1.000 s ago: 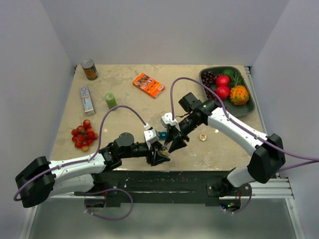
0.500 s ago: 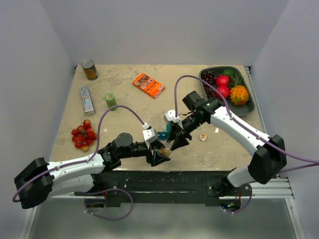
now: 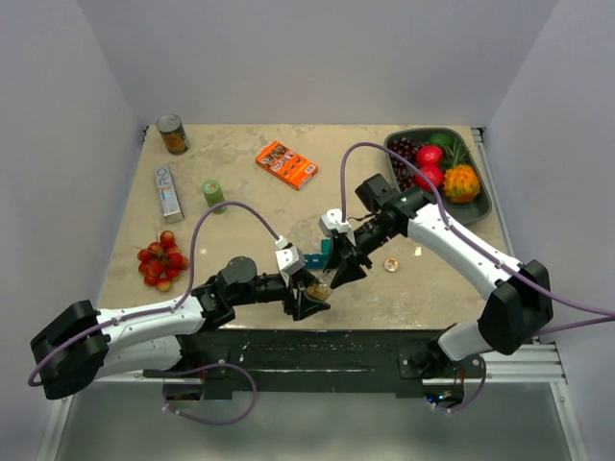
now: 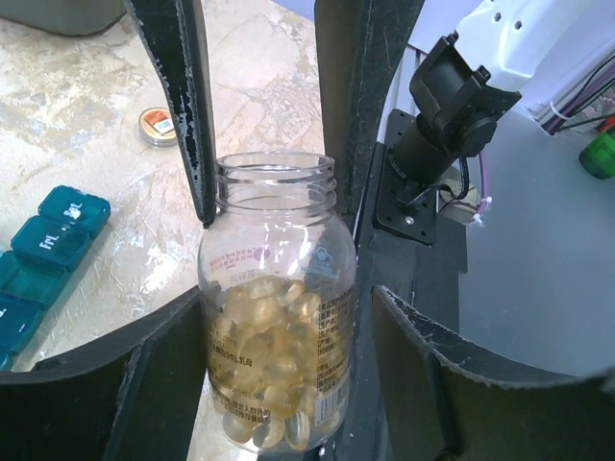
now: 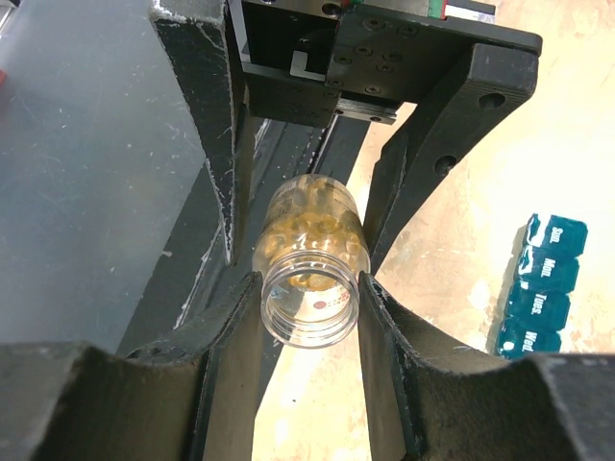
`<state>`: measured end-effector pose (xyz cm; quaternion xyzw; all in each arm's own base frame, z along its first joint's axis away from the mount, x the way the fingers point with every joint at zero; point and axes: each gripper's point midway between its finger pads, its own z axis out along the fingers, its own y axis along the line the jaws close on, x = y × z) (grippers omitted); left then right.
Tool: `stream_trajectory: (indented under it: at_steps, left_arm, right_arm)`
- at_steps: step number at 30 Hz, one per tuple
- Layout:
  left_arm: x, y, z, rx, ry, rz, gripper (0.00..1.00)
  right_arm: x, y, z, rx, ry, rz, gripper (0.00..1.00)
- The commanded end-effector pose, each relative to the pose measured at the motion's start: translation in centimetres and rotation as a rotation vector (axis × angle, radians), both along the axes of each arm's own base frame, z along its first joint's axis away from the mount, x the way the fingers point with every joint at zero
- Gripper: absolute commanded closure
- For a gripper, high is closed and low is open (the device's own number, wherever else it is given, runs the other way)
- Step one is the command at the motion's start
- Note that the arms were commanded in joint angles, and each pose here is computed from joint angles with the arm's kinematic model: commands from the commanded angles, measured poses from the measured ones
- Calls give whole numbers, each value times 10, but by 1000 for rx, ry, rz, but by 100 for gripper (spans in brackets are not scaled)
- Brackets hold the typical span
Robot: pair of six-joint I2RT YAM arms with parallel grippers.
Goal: Sort the pills into containers
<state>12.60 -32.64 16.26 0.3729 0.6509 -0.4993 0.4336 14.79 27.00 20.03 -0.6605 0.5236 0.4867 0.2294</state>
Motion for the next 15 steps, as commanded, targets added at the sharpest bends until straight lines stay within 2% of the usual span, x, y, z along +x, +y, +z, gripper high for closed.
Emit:
stream_trajectory:
  at_steps: [1, 4, 7, 10, 11, 13, 14, 15]
  left_arm:
    - [4, -7, 17, -72, -34, 10, 31]
    - [6, -8, 18, -73, -37, 15, 32]
    - [5, -8, 19, -83, -43, 7, 41]
    - [2, -8, 16, -78, -41, -10, 65]
    - [1, -8, 16, -79, -41, -15, 79]
    - [0, -7, 15, -74, -41, -17, 95]
    - [2, -6, 15, -73, -41, -4, 100]
    - [1, -4, 20, -84, -53, 0, 100]
  right_arm:
    - [-4, 3, 20, 79, -15, 19, 100]
    - [-5, 4, 20, 81, -12, 21, 100]
    - [-4, 3, 20, 82, -13, 19, 100]
    - [-4, 3, 20, 83, -9, 17, 100]
    - [-3, 3, 20, 84, -12, 14, 100]
    - [-3, 2, 19, 79, -11, 12, 100]
    - [-3, 2, 19, 78, -14, 10, 100]
    - [-3, 1, 18, 74, -19, 8, 100]
